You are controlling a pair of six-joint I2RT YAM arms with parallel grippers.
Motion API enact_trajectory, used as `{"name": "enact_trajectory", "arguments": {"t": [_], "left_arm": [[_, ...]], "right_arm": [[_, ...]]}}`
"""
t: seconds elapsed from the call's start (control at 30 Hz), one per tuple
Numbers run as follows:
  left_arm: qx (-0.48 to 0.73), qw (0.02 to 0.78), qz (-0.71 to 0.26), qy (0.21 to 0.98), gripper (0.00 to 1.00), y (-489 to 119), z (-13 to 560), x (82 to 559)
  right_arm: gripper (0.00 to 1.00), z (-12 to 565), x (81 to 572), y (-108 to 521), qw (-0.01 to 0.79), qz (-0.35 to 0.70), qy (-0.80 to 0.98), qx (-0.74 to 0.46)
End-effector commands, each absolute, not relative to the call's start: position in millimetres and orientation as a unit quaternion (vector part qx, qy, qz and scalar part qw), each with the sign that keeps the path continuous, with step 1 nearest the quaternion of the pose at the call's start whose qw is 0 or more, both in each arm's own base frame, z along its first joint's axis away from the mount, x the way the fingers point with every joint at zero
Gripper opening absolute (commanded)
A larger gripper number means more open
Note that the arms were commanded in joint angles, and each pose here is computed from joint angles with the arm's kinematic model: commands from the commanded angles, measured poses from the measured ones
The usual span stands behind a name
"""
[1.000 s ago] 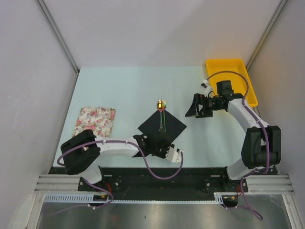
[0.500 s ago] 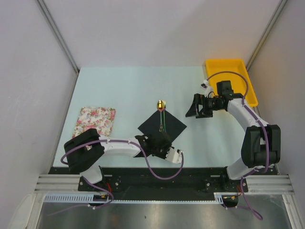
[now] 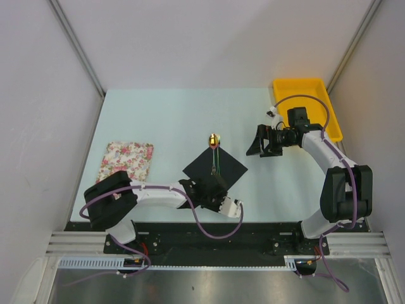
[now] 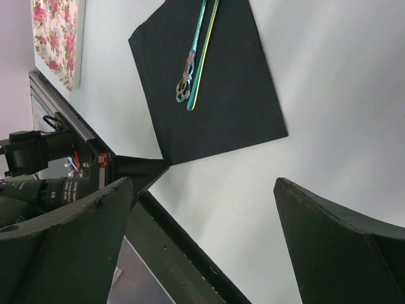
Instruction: Place the utensils on the paper napkin and roll it up
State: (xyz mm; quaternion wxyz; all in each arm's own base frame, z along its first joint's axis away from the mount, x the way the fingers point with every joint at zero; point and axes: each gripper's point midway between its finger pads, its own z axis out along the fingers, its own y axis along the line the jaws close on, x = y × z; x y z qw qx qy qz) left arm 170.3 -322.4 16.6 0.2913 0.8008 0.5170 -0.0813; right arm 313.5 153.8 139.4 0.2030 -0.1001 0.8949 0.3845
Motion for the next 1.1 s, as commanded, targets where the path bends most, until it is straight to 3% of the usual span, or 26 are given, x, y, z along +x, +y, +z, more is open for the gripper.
{"name": "enact_trajectory", "arguments": {"t": [0.0,0.57,0.87,1.0,1.07], "left_arm": [[0.796,0.308,-0.118,0.508,0.0,-334.8,43.7,163.4],[0.721,0.35,-0.142,0.581,0.0,-342.6,92.1,234.6],[0.687,0.358,-0.129,0.619,0.0,-341.2,87.1,283.5],[0.668,0.354,-0.127,0.642,0.0,-335.5,80.1,301.7],[0.664,0.352,-0.126,0.647,0.0,-335.0,75.5,306.8]], "right_arm": [[1.0,145.3,316.5,155.4,0.208,0.391,0.89,-0.106],[1.0,149.5,321.5,160.1,0.213,0.396,0.887,-0.107],[0.99,147.9,323.4,172.5,0.2,0.423,0.879,-0.094],[0.87,143.1,321.2,179.9,0.183,0.445,0.873,-0.08],[0.76,139.0,317.2,185.3,0.17,0.458,0.869,-0.074]]}}
